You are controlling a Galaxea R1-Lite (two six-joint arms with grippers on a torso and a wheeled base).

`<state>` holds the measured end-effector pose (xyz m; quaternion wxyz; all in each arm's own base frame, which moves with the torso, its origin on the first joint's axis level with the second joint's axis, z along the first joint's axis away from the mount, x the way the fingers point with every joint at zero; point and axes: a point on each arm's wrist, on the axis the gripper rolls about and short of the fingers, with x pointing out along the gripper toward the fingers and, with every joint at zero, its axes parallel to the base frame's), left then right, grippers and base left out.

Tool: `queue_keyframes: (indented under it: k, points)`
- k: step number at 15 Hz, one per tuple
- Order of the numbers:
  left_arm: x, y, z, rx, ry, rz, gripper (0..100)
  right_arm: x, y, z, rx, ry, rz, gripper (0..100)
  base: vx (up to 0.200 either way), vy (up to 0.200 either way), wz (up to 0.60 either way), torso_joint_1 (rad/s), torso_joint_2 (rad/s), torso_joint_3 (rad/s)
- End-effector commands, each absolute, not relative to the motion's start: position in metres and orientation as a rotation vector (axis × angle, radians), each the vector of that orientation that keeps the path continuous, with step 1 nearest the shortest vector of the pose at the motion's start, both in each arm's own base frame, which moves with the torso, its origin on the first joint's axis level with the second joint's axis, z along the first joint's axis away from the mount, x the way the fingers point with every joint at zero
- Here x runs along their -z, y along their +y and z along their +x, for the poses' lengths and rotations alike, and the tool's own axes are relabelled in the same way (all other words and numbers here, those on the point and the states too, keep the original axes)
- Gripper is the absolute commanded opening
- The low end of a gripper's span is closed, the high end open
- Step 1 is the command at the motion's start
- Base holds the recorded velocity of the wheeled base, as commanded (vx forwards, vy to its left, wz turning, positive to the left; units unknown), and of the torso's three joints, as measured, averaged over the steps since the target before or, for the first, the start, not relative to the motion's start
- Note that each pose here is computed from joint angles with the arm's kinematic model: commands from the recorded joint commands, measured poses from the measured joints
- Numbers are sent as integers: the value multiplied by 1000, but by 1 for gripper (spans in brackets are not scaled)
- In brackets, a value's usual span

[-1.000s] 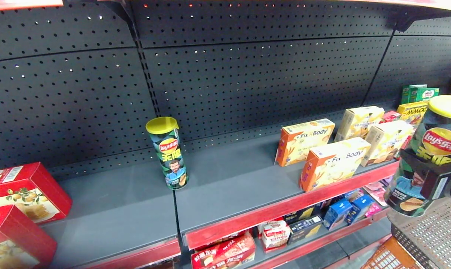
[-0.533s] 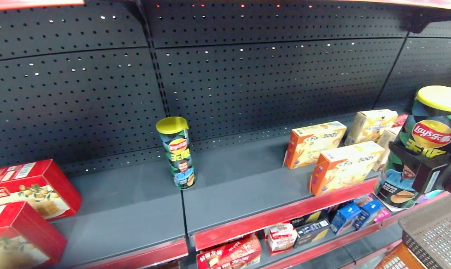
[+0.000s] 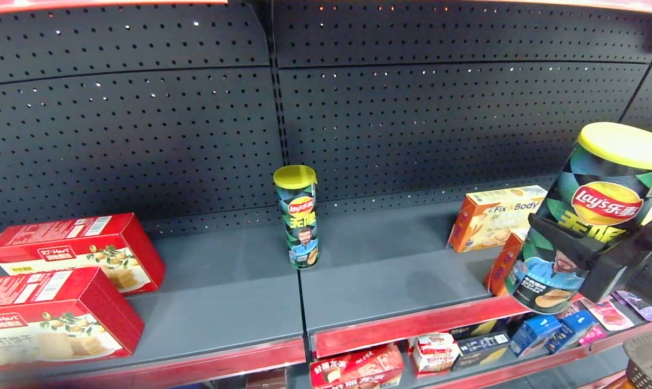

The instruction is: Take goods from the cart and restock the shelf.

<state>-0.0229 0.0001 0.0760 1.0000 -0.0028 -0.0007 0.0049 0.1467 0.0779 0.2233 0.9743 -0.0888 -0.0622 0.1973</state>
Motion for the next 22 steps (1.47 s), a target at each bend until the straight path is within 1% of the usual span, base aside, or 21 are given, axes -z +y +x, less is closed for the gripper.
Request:
queue_keyframes:
  k: [1,5,6,7,9,14,18,22]
  points:
    - [-76,0,-23,-11,-2,-6,100,-227,83,144,-465,-148,-165,0,0,0,0,0,0,0]
    - [-76,0,-23,-11,-2,-6,100,-217,97,162,-528,-67,-97,0,0,0,0,0,0,0]
    - [-76,0,-23,-11,-2,-6,100,-218,108,167,-616,-86,-34,0,0,0,0,0,0,0]
    - [-76,0,-23,-11,-2,-6,100,-218,115,172,-666,-102,-27,0,0,0,0,0,0,0]
    - [-76,0,-23,-11,-2,-6,100,-212,124,175,-708,-86,-47,0,0,0,0,0,0,0]
    - [-76,0,-23,-11,-2,-6,100,-215,123,173,-712,-135,-57,0,0,0,0,0,0,0]
    - [-76,0,-23,-11,-2,-6,100,-212,132,167,-753,-114,-63,0,0,0,0,0,0,0]
    - [-76,0,-23,-11,-2,-5,100,-210,129,169,-732,-88,-71,0,0,0,0,0,0,0]
